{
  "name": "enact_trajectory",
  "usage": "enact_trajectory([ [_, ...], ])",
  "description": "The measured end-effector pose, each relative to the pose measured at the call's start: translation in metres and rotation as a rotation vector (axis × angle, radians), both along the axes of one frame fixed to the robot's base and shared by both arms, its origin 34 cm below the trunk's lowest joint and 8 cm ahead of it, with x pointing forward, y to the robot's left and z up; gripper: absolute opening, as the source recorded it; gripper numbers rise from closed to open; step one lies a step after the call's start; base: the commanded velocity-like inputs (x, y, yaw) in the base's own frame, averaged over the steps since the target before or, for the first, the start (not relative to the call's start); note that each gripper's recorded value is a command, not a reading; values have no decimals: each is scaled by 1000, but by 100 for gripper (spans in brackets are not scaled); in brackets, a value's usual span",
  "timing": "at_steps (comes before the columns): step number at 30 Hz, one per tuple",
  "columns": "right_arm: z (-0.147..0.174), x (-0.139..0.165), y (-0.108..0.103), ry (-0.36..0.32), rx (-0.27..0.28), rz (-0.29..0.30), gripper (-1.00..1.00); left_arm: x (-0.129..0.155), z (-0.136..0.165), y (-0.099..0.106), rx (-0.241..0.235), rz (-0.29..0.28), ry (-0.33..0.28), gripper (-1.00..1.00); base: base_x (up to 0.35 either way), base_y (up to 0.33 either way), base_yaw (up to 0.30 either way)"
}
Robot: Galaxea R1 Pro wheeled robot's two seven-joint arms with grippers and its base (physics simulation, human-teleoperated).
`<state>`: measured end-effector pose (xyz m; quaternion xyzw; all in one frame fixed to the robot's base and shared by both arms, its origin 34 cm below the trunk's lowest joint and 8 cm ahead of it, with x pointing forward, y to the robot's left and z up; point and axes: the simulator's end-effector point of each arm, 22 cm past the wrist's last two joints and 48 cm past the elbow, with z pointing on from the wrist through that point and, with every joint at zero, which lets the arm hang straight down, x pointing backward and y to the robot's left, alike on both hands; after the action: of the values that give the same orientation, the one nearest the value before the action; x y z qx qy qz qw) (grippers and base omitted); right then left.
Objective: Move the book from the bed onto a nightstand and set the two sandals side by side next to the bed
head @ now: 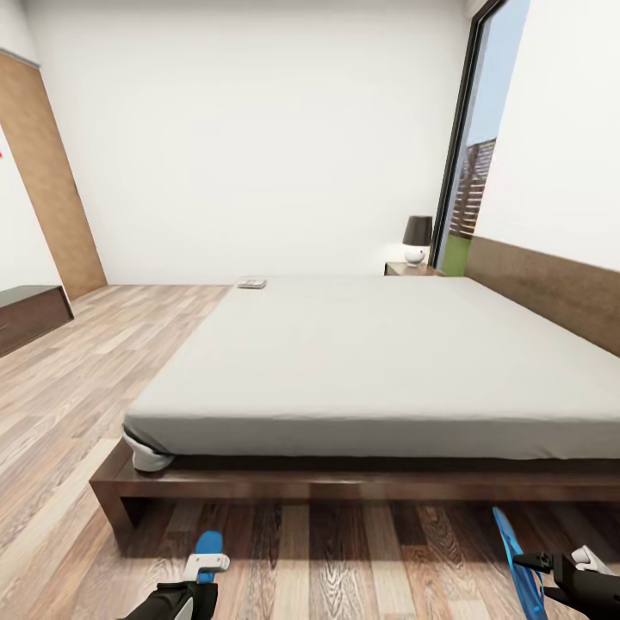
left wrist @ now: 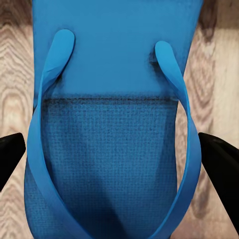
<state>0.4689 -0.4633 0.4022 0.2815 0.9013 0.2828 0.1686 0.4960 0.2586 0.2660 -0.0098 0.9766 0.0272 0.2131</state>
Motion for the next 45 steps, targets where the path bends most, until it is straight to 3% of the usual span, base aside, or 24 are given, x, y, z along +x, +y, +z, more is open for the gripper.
enact_trajectory([
  [13, -29, -8, 0, 0, 0, 0, -100, -8, -29, 1, 1, 0, -1, -100, 0, 0, 0],
  [45, -81, -29, 0, 130, 0, 0, -100, -46, -83, 1, 1, 1, 129, -100, 0, 0, 0],
])
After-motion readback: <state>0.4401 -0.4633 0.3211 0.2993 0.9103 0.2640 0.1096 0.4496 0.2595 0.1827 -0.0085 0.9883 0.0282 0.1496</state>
